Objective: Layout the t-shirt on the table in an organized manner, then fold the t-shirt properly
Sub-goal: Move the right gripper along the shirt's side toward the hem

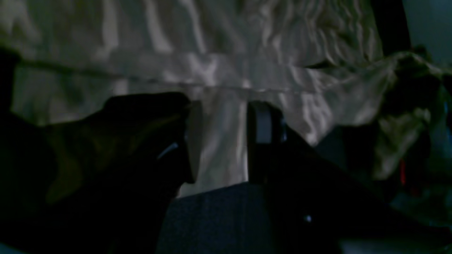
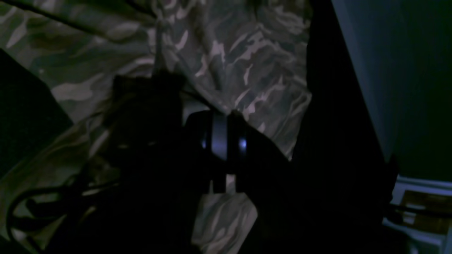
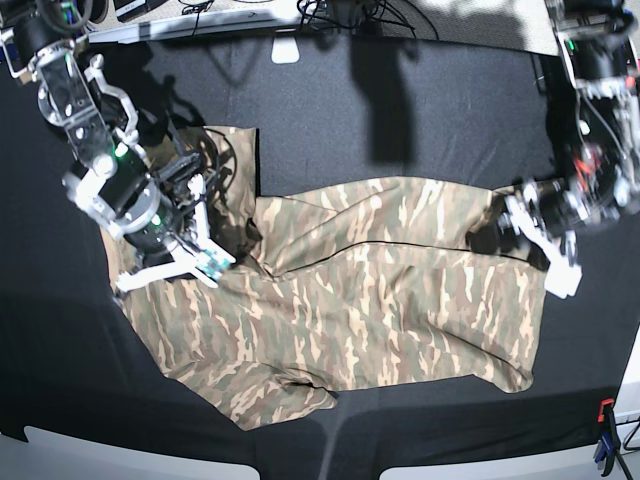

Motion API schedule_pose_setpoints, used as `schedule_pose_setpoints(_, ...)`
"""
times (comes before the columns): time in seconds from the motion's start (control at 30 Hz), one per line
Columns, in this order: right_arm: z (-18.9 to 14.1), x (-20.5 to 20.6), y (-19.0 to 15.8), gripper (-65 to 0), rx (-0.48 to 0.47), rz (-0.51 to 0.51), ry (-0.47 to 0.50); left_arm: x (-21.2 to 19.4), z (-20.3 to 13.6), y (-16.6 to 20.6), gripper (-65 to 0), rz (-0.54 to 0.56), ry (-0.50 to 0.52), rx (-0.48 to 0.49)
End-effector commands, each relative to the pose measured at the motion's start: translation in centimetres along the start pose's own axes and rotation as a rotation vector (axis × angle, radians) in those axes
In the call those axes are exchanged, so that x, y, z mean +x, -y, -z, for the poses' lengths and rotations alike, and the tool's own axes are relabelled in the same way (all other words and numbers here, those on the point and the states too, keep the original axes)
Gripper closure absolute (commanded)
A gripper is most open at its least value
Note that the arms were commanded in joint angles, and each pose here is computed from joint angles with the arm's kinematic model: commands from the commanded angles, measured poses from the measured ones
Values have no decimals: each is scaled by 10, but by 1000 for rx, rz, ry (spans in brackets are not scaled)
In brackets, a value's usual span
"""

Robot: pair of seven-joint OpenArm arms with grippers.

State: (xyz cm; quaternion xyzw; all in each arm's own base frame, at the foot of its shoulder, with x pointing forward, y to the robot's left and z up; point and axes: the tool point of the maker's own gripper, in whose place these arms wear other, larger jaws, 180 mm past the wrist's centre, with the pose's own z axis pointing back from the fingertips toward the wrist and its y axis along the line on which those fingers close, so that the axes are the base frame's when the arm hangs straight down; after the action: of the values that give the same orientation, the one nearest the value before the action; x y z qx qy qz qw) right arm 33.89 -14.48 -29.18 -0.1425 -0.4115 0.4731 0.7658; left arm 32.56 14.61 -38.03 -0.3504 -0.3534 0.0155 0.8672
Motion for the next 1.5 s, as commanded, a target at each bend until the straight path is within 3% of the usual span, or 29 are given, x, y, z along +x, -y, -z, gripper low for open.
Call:
schedule_pose_setpoints(0.0,-1,8,19,0,-46,-9,32,10,-3,2,-192,25,42,-2)
schedule_pose_setpoints(0.13,12,4,40,0,-65,2,22,-22,-2,-7,-192,1,38,48)
schedule_pose_setpoints(0.3,31,5,50,0,30,-2,19,-45,-3,-10,-192,-20,28,63)
schedule_pose_setpoints(0.47,52,15,57,0,65,-88,-7,-42,-3,-10,-192,-19,36,64)
schedule_pose_setpoints(0.6,69,21,49,0,97,-219,-47,-40,-3,-10,-192,-19,47,64)
schedule_pose_setpoints(0.73,85,29,48,0,71,-336,-81,-41,-3,-10,-192,-19,47,64)
schedule_pose_setpoints(1.0,109,75,52,0,30,-312,-48,-41,-3,-10,-192,-19,46,64)
schedule_pose_setpoints(1.3,119,62,32,0,94,-253,-150,-41,-3,-10,-192,-19,43,64)
schedule_pose_setpoints(1.33,119,61,27,-21,120,-228,-153,-41,-3,-10,-192,-19,43,64)
schedule_pose_setpoints(1.47,117,67,8,-282,216,-140,-118,-41,-3,-10,-192,-19,43,64)
